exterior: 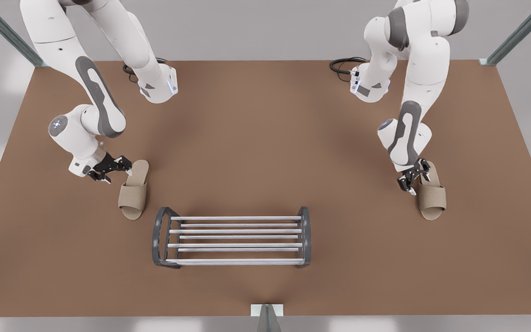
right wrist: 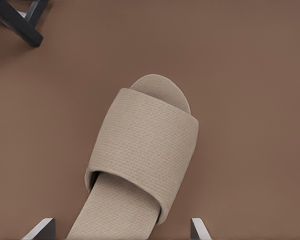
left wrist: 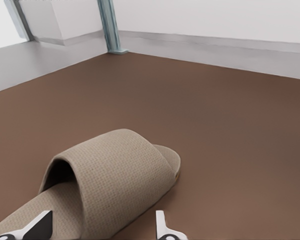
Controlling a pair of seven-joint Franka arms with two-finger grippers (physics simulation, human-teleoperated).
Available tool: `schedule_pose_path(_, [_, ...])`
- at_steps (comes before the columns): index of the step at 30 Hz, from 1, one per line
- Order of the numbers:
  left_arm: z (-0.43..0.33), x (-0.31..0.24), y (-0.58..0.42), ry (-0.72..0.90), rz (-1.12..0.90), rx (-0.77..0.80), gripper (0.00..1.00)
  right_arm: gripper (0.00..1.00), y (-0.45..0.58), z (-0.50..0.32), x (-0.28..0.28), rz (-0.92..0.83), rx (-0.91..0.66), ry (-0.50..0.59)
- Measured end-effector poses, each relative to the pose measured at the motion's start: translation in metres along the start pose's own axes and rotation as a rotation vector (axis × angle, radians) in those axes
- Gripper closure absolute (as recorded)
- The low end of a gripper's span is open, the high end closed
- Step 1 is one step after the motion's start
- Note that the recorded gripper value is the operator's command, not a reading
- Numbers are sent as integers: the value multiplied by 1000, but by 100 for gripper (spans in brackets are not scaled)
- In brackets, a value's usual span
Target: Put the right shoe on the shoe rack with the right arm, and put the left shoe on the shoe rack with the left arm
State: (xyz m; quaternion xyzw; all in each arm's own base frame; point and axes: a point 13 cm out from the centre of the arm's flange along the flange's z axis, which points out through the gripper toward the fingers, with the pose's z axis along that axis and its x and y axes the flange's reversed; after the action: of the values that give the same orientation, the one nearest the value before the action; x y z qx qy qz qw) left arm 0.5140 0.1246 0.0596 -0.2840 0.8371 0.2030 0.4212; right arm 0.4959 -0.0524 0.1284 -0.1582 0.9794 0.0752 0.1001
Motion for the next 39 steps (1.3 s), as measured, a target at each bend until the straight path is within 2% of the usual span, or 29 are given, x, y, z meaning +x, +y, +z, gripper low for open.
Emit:
schedule_pose_path(13, [27,-12,-11,-45,83,22,0,0,-31,17,-13,35,14,-149])
schedule_pose_path(17, [32,-15,-16,-56,96,28,0,0,-63,9,3,52,54,-162])
schedule_pose_path(20, [33,-15,-17,-55,102,32,25,0,-73,7,10,43,70,-164])
schedule_pose_path(33, [46,-24,-27,-62,114,42,27,0,-52,20,25,0,55,-130])
schedule_pose_path(36, [52,-26,-23,-63,112,34,43,0,-41,23,20,-16,46,-129])
schedule_pose_path(39, [53,-27,-23,-64,112,33,50,0,-29,26,12,-33,36,-129])
